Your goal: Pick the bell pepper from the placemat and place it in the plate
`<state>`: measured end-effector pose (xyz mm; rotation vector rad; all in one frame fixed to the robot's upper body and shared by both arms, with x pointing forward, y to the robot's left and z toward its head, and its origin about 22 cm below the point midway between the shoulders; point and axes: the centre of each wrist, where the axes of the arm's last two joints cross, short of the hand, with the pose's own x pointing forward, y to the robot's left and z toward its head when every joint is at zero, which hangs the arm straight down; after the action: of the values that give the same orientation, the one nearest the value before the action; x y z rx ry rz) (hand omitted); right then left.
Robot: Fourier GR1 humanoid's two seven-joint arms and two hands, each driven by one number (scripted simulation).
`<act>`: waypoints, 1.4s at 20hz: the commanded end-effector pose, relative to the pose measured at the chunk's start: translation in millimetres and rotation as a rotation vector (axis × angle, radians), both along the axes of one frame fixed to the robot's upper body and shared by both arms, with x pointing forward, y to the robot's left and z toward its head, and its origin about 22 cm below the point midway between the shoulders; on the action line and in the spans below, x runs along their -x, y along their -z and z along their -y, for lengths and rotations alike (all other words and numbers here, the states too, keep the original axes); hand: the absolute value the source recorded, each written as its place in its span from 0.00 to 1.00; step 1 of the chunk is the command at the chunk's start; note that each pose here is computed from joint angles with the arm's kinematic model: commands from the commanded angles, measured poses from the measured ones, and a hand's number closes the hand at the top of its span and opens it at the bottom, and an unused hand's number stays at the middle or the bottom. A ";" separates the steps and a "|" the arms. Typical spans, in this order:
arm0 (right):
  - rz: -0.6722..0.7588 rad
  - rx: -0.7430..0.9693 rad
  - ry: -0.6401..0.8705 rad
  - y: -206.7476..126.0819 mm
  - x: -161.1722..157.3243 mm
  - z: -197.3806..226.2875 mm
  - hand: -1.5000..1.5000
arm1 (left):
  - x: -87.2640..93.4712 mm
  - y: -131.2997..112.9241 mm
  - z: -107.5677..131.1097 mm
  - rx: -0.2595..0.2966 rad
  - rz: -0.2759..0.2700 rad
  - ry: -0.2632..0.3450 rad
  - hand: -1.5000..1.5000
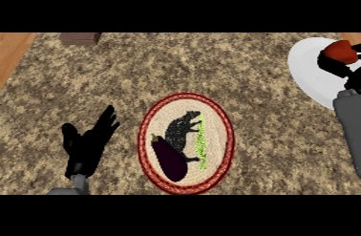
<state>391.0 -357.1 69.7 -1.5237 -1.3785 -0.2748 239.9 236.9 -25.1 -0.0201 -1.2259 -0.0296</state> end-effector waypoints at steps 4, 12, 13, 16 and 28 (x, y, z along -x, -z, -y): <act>0.024 -0.004 0.029 0.9 4.5 47.8 1.00 | -9.6 -6.0 -5.1 0.001 -0.021 0.017 0.50; -0.358 -0.158 0.027 20.5 33.2 97.5 0.00 | -2.4 5.8 9.1 -0.017 0.000 0.046 0.50; -0.365 -0.203 -0.009 30.3 41.1 100.9 0.00 | -5.2 -2.7 8.1 0.001 0.011 0.042 0.50; -0.309 -0.224 -0.074 16.0 35.0 103.8 0.00 | -10.6 -4.3 13.0 -0.006 0.029 0.048 0.50; 0.133 -0.324 -0.154 17.2 47.5 118.3 0.00 | -10.4 1.0 16.6 0.004 -0.012 0.020 0.50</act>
<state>350.5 -470.8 59.7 -1.1829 -1.4086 -0.3787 247.5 227.2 -21.6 -0.0417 -1.2516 -0.0518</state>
